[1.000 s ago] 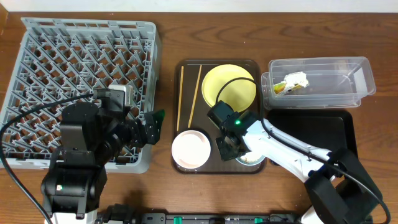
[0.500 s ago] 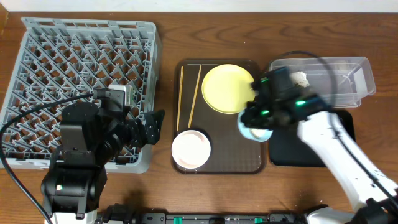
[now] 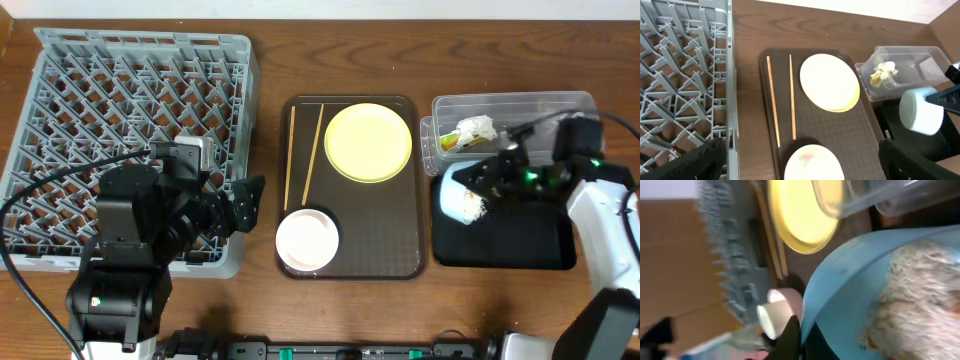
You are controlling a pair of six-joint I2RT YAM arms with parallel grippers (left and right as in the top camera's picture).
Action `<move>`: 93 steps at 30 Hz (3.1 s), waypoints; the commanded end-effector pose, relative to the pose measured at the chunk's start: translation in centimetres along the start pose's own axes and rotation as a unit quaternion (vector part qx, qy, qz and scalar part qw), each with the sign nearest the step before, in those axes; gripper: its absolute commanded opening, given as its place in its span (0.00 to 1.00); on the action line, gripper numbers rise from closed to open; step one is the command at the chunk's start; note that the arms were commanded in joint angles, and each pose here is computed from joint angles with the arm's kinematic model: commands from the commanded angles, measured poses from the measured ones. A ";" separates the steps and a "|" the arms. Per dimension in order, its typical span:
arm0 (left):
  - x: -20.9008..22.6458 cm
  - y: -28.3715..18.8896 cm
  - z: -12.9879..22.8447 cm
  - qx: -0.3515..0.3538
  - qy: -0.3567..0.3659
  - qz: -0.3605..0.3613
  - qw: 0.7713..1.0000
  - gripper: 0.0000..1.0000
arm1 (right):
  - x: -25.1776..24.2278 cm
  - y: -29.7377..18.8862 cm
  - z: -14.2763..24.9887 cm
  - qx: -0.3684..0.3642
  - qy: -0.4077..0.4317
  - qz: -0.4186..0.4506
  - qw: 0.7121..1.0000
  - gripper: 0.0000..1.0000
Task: Sort waste into correct bins and load items into the dishwasher
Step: 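Tip the blue bowl over the black tray to dump the rice, then return the empty blue bowl to the brown tray and release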
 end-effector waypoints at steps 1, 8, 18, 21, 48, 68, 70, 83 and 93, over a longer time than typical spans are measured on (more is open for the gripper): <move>-0.4 -0.5 -0.8 -0.011 0.001 0.007 1.000 0.98 | 2.5 -1.1 0.7 0.027 -0.037 -0.148 0.988 0.01; -0.4 -0.5 -0.8 -0.011 0.001 0.007 1.000 0.98 | 1.3 -1.5 1.5 0.018 -0.074 -0.216 0.973 0.01; -0.4 -0.5 -0.8 -0.011 0.001 0.007 1.000 0.98 | 0.6 -4.4 0.9 -0.038 -0.087 -0.285 0.954 0.01; -0.4 -0.5 -0.8 -0.011 0.001 0.007 1.000 0.98 | 0.0 -4.9 0.7 -0.053 -0.083 -0.284 0.954 0.01; -0.4 -0.5 -0.8 -0.011 0.001 0.007 1.000 0.98 | -0.2 -5.1 0.6 -0.060 -0.086 -0.284 0.953 0.01; -0.4 -0.5 -0.8 -0.011 0.001 0.007 1.000 0.98 | -2.0 -3.5 0.1 -0.047 -0.045 -0.214 0.975 0.01; -0.4 -0.5 -0.8 -0.011 0.001 0.007 1.000 0.98 | -1.7 -3.7 0.2 -0.047 -0.051 -0.223 0.972 0.01; -0.4 -0.5 -0.8 -0.011 0.001 0.007 1.000 0.98 | -0.8 -3.1 0.5 -0.027 -0.040 -0.235 0.971 0.01; -0.4 -0.5 -0.8 -0.011 0.001 0.007 1.000 0.98 | 2.3 -0.1 3.0 0.026 -0.126 -0.173 0.977 0.02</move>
Point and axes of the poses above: each gripper's point midway between its finger pads, its own y axis out along the fingers, its own x axis along the line the jaws close on, z = x × y, the point moved 1 cm from there along -y, back along the fingers, and after that the axes turned 6 degrees about y, right-handed, at the moved point
